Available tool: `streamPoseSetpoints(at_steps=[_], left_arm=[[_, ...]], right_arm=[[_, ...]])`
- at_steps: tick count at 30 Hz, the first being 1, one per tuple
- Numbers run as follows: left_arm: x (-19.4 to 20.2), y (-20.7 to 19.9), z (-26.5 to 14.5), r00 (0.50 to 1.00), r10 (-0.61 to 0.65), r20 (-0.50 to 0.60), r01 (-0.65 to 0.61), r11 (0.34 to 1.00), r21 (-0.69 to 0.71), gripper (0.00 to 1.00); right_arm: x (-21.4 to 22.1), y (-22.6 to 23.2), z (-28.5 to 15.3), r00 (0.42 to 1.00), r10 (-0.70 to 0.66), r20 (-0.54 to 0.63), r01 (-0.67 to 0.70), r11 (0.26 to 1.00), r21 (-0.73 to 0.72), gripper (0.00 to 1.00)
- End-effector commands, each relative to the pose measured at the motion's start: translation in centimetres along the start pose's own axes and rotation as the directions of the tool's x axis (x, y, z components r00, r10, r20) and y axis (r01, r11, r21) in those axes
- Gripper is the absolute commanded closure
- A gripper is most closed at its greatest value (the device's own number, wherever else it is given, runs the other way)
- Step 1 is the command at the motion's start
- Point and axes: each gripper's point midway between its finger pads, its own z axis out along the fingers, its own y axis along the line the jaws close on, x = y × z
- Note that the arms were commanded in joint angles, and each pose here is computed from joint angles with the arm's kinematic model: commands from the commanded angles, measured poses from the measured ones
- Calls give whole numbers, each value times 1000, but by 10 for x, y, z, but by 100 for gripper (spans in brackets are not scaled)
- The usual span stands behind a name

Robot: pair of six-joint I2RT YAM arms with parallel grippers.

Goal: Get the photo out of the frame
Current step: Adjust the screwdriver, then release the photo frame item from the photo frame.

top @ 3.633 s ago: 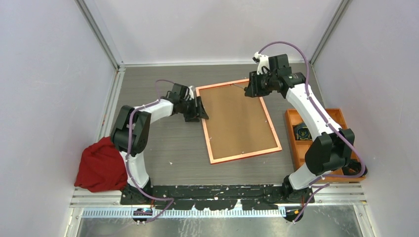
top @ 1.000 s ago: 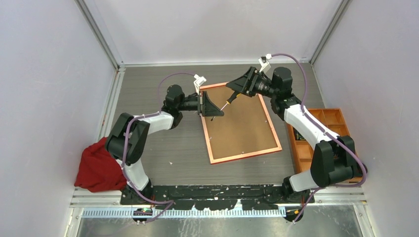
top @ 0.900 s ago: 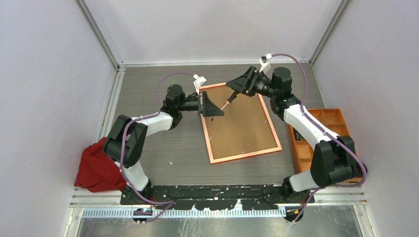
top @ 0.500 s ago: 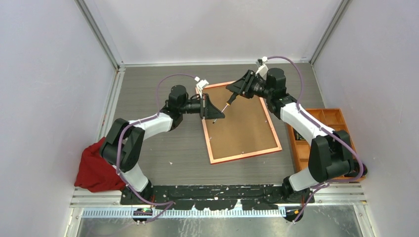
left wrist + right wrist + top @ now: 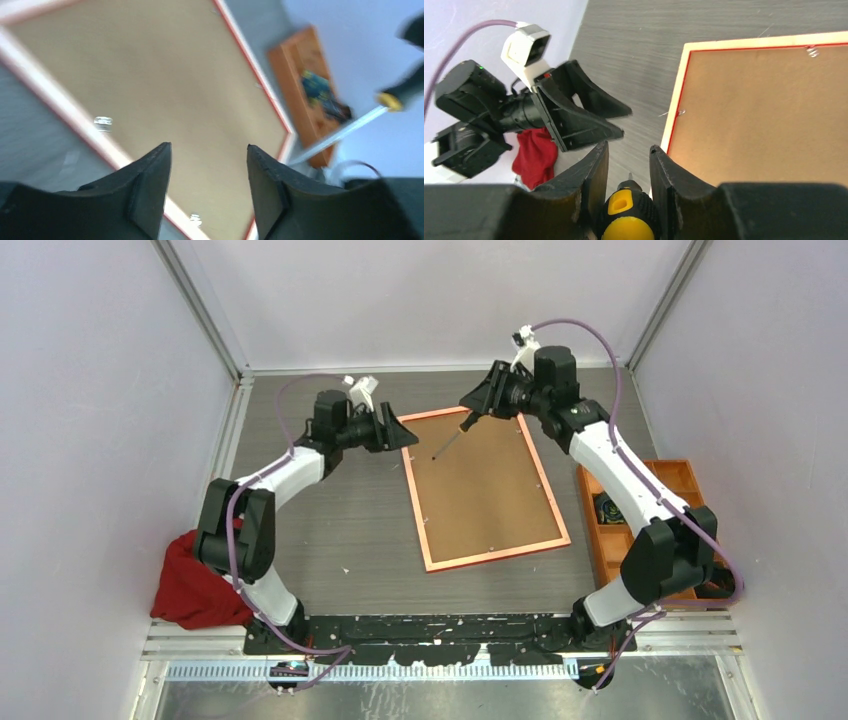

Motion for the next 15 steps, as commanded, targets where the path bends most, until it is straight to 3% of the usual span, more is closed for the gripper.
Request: streamPoseSetpoints(at_steps=[1, 5, 15], left_arm=[[-42, 48, -28, 984, 171, 39, -146, 920, -363, 38], [-56, 83, -33, 980, 197, 10, -163, 839, -519, 28], [-43, 146, -10, 990, 61, -124, -127, 755, -643, 27]], right_arm=[[-18, -9, 4, 996, -88, -25, 90, 991, 99, 99], [-6, -22, 28, 987, -118, -104, 134, 978, 161, 99], [40, -16, 66, 939, -162, -303, 221, 960, 174, 99]])
